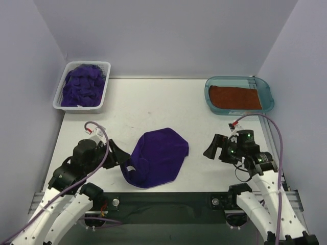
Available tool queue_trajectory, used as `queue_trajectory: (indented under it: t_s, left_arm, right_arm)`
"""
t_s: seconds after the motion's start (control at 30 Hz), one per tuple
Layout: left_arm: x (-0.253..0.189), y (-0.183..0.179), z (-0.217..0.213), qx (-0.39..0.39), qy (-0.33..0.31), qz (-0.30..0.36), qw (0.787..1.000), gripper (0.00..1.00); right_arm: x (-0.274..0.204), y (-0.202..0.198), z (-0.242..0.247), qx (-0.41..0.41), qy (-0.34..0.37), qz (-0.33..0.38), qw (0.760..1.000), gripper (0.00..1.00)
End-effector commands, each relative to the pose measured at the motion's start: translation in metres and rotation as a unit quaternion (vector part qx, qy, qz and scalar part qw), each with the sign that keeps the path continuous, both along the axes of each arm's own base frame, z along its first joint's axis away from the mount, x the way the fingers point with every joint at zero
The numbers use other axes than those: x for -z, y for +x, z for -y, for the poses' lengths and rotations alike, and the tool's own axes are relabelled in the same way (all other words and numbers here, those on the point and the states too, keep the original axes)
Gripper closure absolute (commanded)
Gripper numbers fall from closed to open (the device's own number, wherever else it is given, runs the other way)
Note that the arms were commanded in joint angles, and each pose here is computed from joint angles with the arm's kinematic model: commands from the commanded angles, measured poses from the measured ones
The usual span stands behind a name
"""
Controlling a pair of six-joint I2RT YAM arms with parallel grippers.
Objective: Fold and stack the towels
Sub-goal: Move the towel to the center of the board, then flatten out the crumpled towel
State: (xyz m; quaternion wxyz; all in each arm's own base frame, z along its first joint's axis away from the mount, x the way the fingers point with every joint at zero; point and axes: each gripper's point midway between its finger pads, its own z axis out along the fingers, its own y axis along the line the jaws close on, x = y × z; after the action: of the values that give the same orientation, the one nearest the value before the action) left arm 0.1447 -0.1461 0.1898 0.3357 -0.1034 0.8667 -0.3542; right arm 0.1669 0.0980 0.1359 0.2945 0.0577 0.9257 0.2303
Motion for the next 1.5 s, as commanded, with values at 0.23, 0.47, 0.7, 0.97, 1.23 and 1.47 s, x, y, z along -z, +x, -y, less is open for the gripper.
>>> queue_trajectory:
  t_s: [0.23,0.47,0.7,0.97,1.23,1.47]
  left_arm:
    - [-0.022,0.064,-0.058,-0.113,0.232,-0.002,0.966,0.05]
    - [-0.002,0.065,-0.04,-0.064,0.23,-0.026,0.971,0.08]
    - [0.057,0.069,0.021,0.023,0.207,-0.08,0.975,0.1]
    - [0.103,0.079,0.049,0.043,0.253,-0.106,0.961,0.16]
    - [0.156,0.08,0.048,0.052,0.301,-0.157,0.939,0.28]
    - [0.167,0.093,0.035,0.031,0.325,-0.159,0.932,0.33]
  right_arm:
    - [0.044,0.041,-0.041,-0.059,-0.058,-0.046,0.995,0.3]
    - [0.072,0.074,-0.078,-0.084,-0.082,-0.06,0.991,0.34]
    - [0.092,0.098,-0.103,-0.081,-0.076,-0.075,0.991,0.37]
    - [0.109,0.094,-0.1,-0.081,-0.092,-0.092,0.988,0.7]
    - [0.056,0.094,-0.05,-0.044,-0.166,-0.021,0.985,1.0]
    - [0.007,0.062,0.026,0.039,-0.202,0.0,0.979,1.0]
